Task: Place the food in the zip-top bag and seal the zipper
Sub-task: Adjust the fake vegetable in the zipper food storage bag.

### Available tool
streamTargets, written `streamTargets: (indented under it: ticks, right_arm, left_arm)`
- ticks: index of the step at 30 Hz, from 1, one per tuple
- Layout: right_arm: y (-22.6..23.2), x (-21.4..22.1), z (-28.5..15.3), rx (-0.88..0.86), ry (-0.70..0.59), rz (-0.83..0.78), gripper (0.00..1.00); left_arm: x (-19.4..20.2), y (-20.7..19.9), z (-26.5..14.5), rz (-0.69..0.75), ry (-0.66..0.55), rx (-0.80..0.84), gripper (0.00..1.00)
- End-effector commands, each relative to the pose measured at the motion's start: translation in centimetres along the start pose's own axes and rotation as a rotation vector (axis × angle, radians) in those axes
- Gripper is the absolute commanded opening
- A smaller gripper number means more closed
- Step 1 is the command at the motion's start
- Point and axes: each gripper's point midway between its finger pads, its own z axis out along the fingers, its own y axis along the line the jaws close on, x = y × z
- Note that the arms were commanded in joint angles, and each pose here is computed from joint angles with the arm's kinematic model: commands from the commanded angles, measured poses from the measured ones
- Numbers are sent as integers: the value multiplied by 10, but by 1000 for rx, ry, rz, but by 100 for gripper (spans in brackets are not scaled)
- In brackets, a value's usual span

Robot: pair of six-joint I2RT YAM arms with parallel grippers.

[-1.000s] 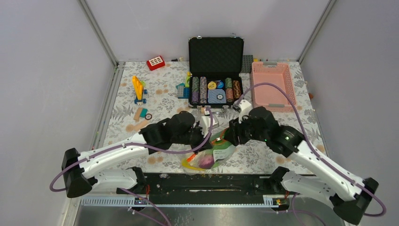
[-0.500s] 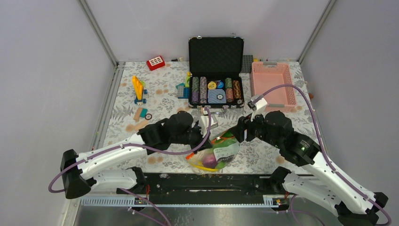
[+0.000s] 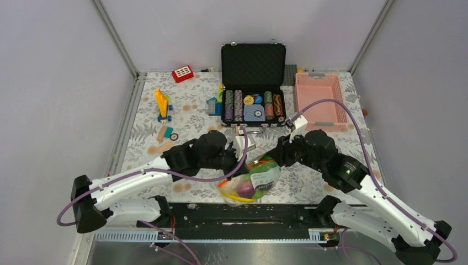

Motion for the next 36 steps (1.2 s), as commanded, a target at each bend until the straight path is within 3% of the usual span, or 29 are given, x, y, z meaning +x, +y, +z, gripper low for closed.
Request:
streamTargets:
  ticks: [1,6,14,25,32,36]
  right_arm:
    - [6,2,-3,-36,-13,15,42]
    - [7,9,0,-47,10,14,35]
    - [7,18,14,-40,45,51,33]
    - [42,58,35,-244,237,107,3]
    - [87,76,9,-556,316,62,4]
    - [107,78,-13,-730,338,21,16]
  left_arm:
    - [-36,-4,-2,35,-138,11,0]
    - [-36,-5,-2,27,-143,17,0]
    - [-36,-7,0,34,-138,32,0]
    - [-37,-3,1,36,-141,13,0]
    - [-34,3,2,28,-133,-22,0]
    - [-36,2,2,35,-135,-18,0]
